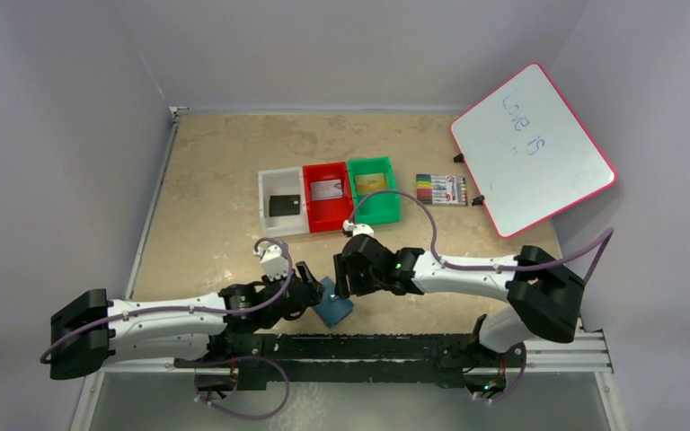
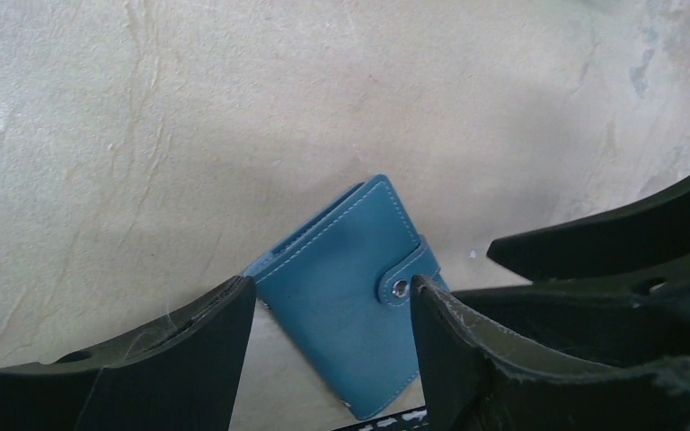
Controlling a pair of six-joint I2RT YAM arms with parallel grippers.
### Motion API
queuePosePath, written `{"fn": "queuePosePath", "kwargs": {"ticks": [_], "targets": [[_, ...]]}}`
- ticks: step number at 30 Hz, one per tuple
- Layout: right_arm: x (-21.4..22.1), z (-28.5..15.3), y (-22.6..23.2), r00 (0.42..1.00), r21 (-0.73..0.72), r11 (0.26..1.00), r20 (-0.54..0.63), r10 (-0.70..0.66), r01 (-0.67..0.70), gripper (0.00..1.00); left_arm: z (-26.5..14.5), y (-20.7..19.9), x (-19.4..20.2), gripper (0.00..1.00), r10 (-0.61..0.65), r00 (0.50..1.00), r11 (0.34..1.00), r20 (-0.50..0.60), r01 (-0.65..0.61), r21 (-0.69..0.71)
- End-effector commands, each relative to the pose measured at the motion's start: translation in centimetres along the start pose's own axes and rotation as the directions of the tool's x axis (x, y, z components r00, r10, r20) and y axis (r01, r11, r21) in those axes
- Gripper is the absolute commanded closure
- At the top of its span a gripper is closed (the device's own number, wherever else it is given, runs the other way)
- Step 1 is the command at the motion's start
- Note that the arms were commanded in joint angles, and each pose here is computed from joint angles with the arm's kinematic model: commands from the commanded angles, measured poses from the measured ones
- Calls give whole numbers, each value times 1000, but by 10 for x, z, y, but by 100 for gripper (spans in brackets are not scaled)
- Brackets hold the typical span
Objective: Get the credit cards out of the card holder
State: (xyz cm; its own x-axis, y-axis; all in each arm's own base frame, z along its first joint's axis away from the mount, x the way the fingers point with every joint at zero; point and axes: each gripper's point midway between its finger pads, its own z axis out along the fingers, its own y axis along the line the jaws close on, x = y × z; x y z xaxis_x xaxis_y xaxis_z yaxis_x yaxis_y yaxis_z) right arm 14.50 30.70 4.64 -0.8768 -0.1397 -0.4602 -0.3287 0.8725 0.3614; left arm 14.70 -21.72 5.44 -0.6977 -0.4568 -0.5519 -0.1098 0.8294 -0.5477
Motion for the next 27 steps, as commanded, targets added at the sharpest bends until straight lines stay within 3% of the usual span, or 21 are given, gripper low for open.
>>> {"fn": "queuePosePath", "kwargs": {"ticks": [1, 8, 15, 27], "targets": [[-31, -2, 15, 996, 17, 999, 80, -39, 37, 39, -3, -6, 10, 39, 17, 999, 1000, -51, -18, -15], [-29, -2, 19, 992, 10, 995, 78, -101, 100, 45, 5, 0, 29, 43, 26, 997, 999, -66, -28, -36], [-21, 3, 31, 986, 13, 988, 58, -153, 153, 49, 18, -9, 28, 60, 3, 1000, 1000, -19, -3, -12], [18, 17, -1, 987, 243, 956, -35, -159, 163, 53, 21, 5, 28, 65, -7, 1000, 999, 0, 7, -40]]}}
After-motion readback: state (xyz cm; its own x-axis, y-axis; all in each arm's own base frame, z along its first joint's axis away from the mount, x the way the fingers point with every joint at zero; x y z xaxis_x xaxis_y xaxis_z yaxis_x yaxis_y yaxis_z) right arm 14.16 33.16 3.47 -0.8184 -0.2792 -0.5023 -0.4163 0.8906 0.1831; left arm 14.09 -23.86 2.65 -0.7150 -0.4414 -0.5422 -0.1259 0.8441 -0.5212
